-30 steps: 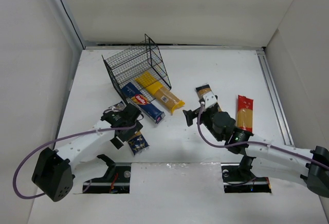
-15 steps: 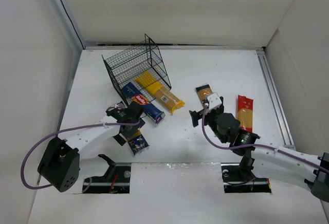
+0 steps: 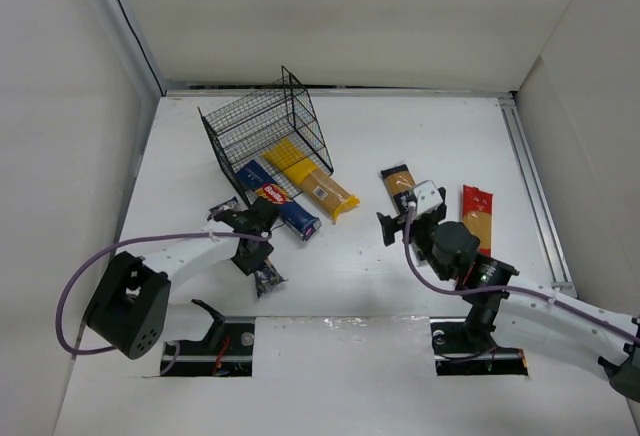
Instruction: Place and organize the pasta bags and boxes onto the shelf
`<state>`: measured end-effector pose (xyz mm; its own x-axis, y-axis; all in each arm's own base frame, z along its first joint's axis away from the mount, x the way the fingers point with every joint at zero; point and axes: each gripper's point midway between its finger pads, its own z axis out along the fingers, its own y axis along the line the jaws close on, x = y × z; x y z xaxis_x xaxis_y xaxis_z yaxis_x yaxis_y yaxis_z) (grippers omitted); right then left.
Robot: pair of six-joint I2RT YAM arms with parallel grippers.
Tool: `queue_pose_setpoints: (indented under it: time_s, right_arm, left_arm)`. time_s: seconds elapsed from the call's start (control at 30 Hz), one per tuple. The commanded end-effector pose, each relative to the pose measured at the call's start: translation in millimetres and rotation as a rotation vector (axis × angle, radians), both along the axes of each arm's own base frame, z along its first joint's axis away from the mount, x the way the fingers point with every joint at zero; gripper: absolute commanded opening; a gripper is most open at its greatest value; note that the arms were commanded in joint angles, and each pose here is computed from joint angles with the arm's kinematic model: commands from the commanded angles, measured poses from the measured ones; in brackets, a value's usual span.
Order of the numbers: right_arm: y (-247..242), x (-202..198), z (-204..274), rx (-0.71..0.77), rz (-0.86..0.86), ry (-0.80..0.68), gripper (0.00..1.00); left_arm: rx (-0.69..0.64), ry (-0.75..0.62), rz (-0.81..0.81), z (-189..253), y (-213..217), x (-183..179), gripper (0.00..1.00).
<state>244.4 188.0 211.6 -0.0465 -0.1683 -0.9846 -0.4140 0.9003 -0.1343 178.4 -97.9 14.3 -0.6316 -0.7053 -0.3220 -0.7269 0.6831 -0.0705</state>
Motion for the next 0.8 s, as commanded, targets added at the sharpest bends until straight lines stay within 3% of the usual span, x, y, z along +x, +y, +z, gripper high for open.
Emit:
queue_pose_setpoints:
  time_s: [0.0, 0.07, 0.23, 0.43, 0.53, 0.77]
  right_arm:
    - [-8, 1, 28, 0.044, -0.025, -0.053, 1.00]
    - [-10, 0, 24, 0.036, -0.025, -0.047, 1.00]
    - [-20, -7, 30, 0.040, -0.024, -0.069, 1.00]
    - [-30, -10, 38, 0.051, -0.044, -0.097, 1.00]
    - [-32, -9, 38, 0.041, -0.052, -0.101, 1.00]
    - [-34, -4, 34, 0.011, -0.078, -0.092, 1.00]
  left_arm:
    - [-0.021, 0.024, 0.049, -20, 1, -8, 0.26]
    - [-0.063, 0.014, 0.066, -15, -2, -12, 0.00]
    - [-0.150, -0.087, 0.167, 16, -9, -24, 0.00]
    - [-0.202, -0.378, 0.214, 84, 4, -5, 0.00]
    - [-0.160, -0.467, 0.140, 107, 6, 11, 0.00]
    - [-0.042, -0.469, -0.149, 145, -33, 34, 0.00]
